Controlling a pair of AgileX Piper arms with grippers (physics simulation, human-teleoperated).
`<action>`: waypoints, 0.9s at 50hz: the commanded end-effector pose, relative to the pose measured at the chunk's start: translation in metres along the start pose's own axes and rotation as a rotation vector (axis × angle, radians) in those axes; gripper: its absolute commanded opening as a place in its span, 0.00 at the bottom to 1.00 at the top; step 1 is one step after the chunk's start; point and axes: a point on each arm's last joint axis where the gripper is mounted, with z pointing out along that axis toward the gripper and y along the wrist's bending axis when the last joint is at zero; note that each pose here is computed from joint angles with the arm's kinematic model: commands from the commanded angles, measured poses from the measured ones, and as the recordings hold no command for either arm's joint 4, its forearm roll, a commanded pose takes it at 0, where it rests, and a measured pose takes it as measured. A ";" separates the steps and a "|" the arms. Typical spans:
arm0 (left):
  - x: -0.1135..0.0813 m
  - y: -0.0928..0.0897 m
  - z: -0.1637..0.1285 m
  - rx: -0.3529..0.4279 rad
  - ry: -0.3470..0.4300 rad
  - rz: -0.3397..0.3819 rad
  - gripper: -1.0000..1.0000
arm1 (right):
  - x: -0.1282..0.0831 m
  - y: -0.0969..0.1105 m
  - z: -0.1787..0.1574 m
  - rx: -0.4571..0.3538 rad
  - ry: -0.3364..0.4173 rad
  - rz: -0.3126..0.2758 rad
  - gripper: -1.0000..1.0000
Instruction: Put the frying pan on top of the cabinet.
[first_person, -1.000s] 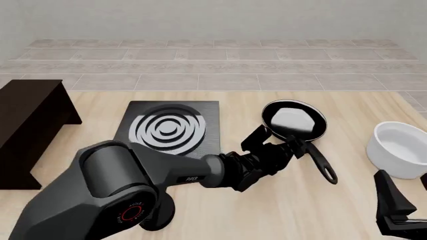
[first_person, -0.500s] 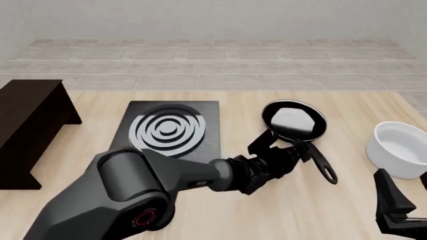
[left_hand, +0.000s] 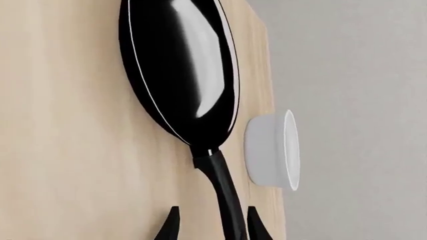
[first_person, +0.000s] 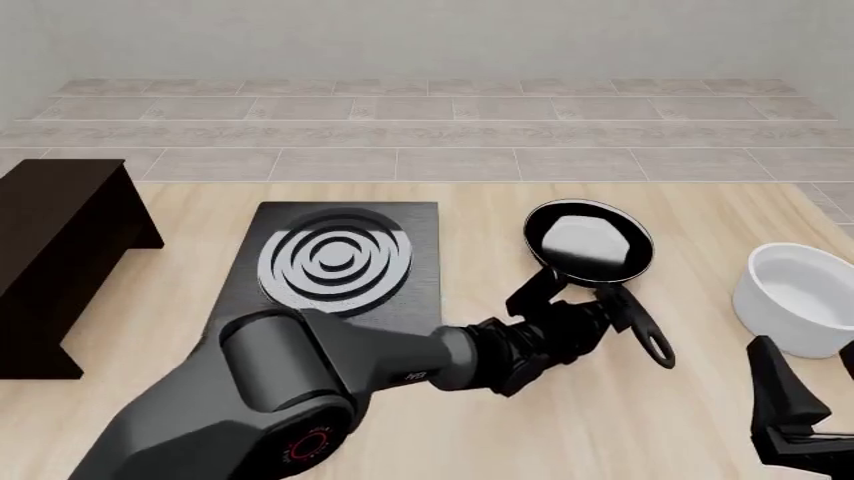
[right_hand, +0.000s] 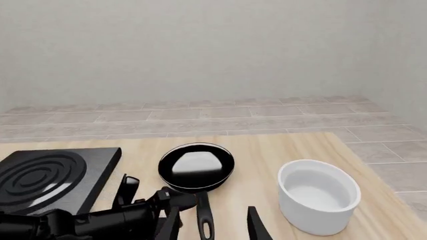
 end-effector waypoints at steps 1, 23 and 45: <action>0.010 -0.006 0.001 0.021 0.014 -0.003 1.00 | 0.000 0.000 0.000 0.001 0.001 -0.003 1.00; 0.023 -0.013 0.006 0.044 0.031 0.012 1.00 | 0.000 0.000 0.002 0.002 0.006 -0.003 1.00; 0.025 -0.011 0.015 0.050 0.031 0.012 1.00 | 0.000 0.000 0.004 0.003 0.008 -0.005 1.00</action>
